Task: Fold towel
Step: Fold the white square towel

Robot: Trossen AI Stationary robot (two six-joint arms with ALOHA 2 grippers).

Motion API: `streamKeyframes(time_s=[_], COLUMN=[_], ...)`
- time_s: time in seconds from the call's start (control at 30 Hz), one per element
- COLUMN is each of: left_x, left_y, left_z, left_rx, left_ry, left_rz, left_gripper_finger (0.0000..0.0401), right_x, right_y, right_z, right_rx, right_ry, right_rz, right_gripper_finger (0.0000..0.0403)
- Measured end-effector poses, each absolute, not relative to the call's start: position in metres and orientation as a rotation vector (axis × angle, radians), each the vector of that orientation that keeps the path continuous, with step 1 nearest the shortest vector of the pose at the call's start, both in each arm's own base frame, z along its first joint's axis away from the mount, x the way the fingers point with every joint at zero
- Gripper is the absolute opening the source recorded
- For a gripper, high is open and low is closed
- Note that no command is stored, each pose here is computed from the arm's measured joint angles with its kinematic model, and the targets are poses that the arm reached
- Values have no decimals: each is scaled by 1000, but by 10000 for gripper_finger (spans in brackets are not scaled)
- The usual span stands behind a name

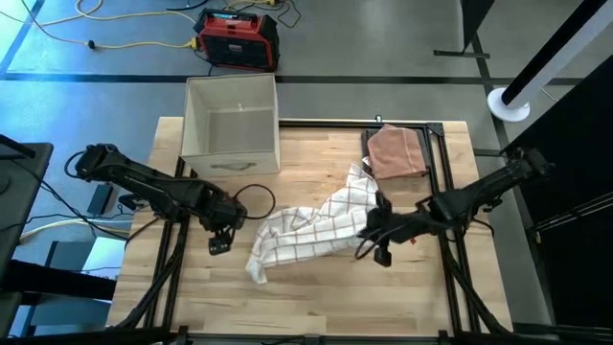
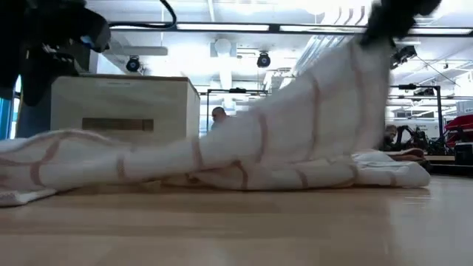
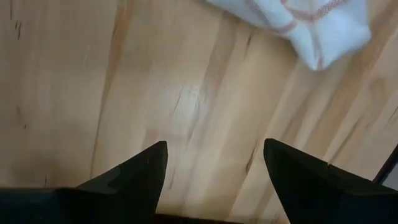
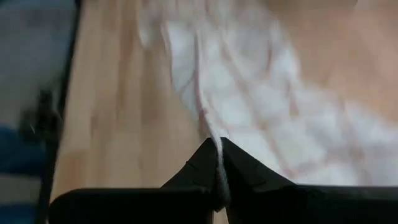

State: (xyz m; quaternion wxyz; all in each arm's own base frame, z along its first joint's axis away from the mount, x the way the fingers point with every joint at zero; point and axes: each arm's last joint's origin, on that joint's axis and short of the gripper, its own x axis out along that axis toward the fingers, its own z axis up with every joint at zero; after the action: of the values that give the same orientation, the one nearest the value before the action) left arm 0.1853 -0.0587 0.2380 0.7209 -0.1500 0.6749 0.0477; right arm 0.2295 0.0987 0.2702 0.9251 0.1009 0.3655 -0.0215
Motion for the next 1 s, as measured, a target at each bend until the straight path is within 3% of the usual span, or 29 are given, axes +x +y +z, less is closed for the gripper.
streamKeyframes(time_s=[0.1,0.23,0.33,0.67,1.0], left_x=[191,201,209,235,246], left_y=[-60,-65,-74,-122,-216], left_z=[240,243,243,235,170], left_rx=[-343,-404,-440,-546,-949], left_ry=[1417,1325,1266,1101,907], left_rz=[87,34,-15,-157,200], left_gripper_finger=[258,258,258,258,254], right_x=[235,230,219,208,220], right_y=[96,100,109,112,99], right_z=[306,334,333,322,326], right_rx=[158,163,177,181,222], right_ry=[635,644,732,704,655], right_rz=[-54,-7,12,-239,-271], right_gripper_finger=[0,0,0,0,0])
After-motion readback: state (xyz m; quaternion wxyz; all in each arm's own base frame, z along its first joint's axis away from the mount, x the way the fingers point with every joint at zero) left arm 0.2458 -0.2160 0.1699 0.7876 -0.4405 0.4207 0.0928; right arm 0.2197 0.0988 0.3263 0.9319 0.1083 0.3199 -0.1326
